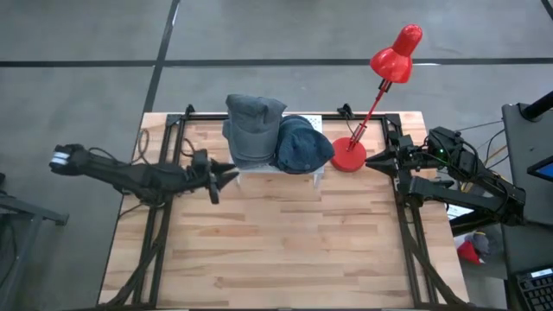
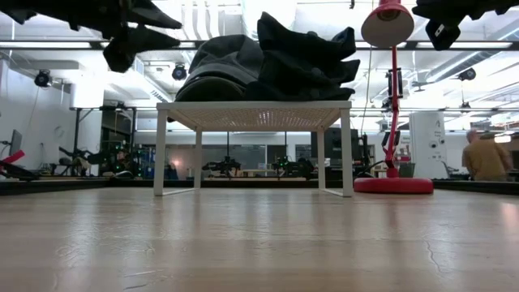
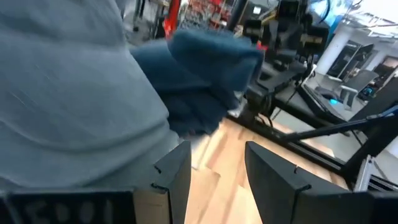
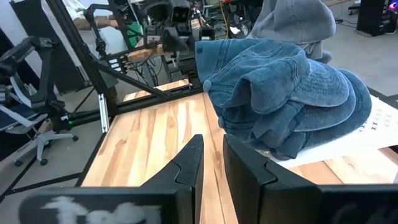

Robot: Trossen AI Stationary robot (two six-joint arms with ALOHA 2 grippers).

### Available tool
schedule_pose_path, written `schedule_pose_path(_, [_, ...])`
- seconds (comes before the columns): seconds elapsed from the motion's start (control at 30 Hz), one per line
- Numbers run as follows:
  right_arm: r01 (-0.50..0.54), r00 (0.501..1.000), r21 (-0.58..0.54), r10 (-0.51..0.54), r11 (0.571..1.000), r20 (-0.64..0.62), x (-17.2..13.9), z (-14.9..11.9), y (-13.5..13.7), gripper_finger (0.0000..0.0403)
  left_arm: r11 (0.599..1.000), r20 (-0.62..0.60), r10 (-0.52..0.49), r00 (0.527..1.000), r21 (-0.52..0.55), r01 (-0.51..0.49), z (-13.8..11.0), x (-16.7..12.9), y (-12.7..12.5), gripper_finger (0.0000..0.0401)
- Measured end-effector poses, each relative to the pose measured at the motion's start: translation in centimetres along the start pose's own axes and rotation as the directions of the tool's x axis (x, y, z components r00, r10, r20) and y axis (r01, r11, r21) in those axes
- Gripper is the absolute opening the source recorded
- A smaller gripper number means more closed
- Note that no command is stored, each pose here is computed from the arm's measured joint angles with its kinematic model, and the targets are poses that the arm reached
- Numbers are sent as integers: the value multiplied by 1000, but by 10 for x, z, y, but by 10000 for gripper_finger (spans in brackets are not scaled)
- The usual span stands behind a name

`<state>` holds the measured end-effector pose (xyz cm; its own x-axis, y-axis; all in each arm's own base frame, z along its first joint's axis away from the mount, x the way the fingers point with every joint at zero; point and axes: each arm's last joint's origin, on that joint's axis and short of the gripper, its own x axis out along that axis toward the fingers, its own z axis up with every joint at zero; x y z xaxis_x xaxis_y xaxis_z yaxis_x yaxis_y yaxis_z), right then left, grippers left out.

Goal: Pick & Place hat
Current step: Return to Home Position

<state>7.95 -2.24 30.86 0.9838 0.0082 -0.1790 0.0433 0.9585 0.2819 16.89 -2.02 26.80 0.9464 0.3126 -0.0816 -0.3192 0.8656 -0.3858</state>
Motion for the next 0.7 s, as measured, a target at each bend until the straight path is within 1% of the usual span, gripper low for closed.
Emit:
schedule_pose_path(0.17, [0,1000,0,0,1000,0,0,0,0,59,999,29,-7,1000,53,6,14,-25,12,152])
schedule_pose_path(0.33, [0,1000,-8,0,1000,0,0,0,0,59,998,31,-9,999,58,7,12,-42,23,152])
schedule_pose_path(0.43, [0,1000,-11,0,1000,0,0,0,0,59,998,31,-9,999,57,8,3,-45,29,152])
schedule_pose_path(0.5, [0,1000,-16,0,1000,0,0,0,0,59,999,19,-4,1000,53,3,-6,-45,33,152])
schedule_pose_path(0.63, [-2,1000,-44,2,999,0,0,0,0,59,1000,35,-11,999,10,10,-25,-42,41,152])
schedule_pose_path(0.7, [-3,1000,-49,3,999,0,0,0,0,59,1000,24,-6,1000,9,6,-37,-42,45,152])
